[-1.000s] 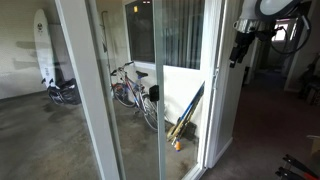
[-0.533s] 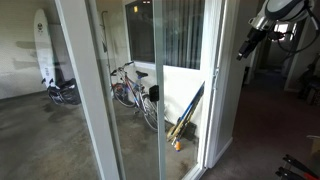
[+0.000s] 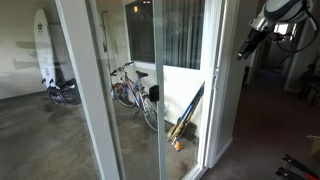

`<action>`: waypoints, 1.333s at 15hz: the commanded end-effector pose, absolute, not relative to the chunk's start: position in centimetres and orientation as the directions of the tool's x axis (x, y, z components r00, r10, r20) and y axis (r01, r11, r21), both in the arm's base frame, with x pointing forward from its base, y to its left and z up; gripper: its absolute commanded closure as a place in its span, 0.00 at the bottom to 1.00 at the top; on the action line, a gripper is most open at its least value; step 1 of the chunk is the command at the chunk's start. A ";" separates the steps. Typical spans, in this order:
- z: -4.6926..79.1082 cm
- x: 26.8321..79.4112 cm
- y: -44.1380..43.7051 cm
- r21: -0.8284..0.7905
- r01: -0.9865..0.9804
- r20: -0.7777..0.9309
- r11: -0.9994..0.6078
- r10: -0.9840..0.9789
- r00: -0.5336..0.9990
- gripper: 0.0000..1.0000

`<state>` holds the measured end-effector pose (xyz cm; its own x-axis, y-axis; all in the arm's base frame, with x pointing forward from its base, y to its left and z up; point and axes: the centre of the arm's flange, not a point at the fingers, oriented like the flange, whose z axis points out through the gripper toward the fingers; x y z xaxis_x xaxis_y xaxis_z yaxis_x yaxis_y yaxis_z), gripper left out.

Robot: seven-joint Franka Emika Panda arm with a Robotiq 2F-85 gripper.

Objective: Slide open the door

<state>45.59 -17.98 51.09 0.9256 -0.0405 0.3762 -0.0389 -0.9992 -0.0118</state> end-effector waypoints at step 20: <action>50.7 54.5 -28.2 -0.124 0.237 0.516 -0.964 0.142 0.845 0.00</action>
